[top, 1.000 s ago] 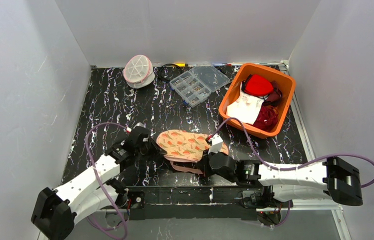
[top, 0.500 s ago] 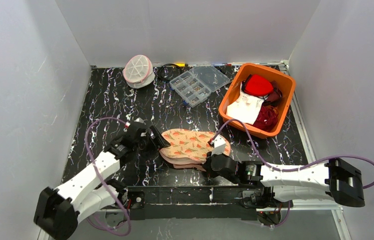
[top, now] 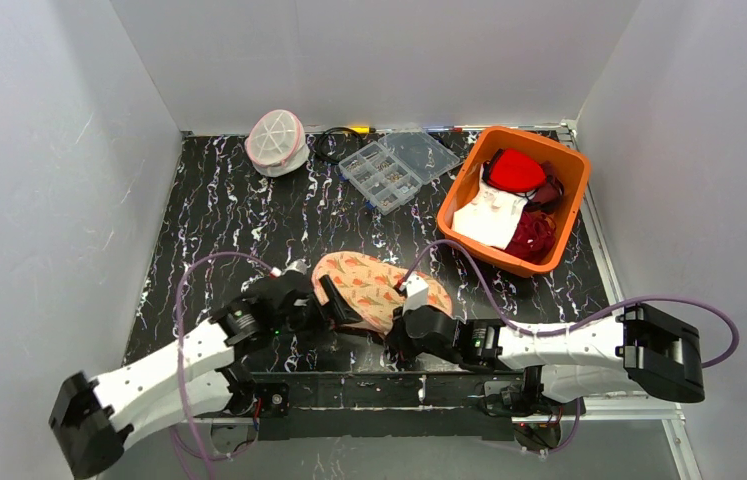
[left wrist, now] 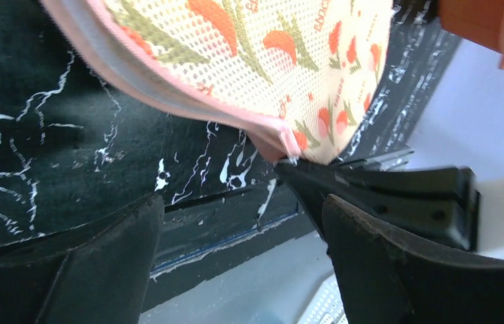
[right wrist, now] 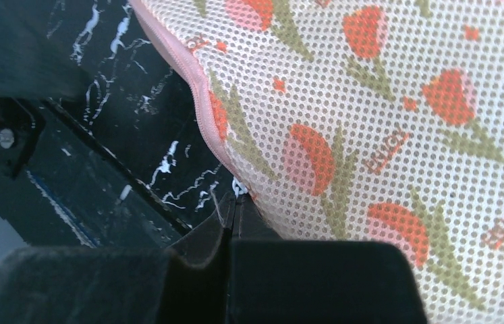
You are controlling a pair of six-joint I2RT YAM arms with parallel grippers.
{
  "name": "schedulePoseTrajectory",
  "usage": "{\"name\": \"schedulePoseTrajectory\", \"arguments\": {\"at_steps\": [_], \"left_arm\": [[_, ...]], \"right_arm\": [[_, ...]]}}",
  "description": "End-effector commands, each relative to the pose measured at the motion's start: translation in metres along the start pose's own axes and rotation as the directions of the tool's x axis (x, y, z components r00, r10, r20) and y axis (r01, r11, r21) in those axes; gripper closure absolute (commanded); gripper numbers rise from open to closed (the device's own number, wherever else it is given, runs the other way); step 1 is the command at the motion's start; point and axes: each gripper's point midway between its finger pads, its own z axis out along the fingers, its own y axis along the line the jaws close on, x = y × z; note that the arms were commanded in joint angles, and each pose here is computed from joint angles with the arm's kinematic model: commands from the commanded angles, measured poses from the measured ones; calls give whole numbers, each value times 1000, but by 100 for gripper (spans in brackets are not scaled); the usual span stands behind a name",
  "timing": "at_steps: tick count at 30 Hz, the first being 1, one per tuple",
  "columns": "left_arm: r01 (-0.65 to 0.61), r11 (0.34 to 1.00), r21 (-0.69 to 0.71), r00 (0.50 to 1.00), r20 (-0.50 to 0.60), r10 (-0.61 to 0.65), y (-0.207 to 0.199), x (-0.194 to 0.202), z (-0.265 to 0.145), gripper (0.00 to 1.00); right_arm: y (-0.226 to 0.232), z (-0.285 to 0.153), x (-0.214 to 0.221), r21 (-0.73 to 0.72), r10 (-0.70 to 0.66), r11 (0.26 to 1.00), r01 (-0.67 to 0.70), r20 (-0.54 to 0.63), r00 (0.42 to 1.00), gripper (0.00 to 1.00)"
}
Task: Unzip the laundry bag and remove the bra
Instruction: Unzip the laundry bag at the center of the board.
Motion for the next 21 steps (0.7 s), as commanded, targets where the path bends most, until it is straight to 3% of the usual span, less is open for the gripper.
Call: {"name": "schedulePoseTrajectory", "arguments": {"at_steps": [1,11,14,21], "left_arm": [[2,1000,-20,999,48,-1,-24,-6,20,15],[13,995,-99,996,87,-4,-24,-12,61,18],[12,990,-143,992,122,5,-19,-19,64,29],[58,972,-229,978,207,-9,0,-36,62,65]], "right_arm": [[36,-1,-34,-114,37,993,-28,78,996,99],[48,-11,-35,-192,103,977,-88,72,992,99],[47,-16,-35,-195,116,976,-99,75,990,99],[40,-24,-37,-169,121,980,-106,78,990,99]]}}
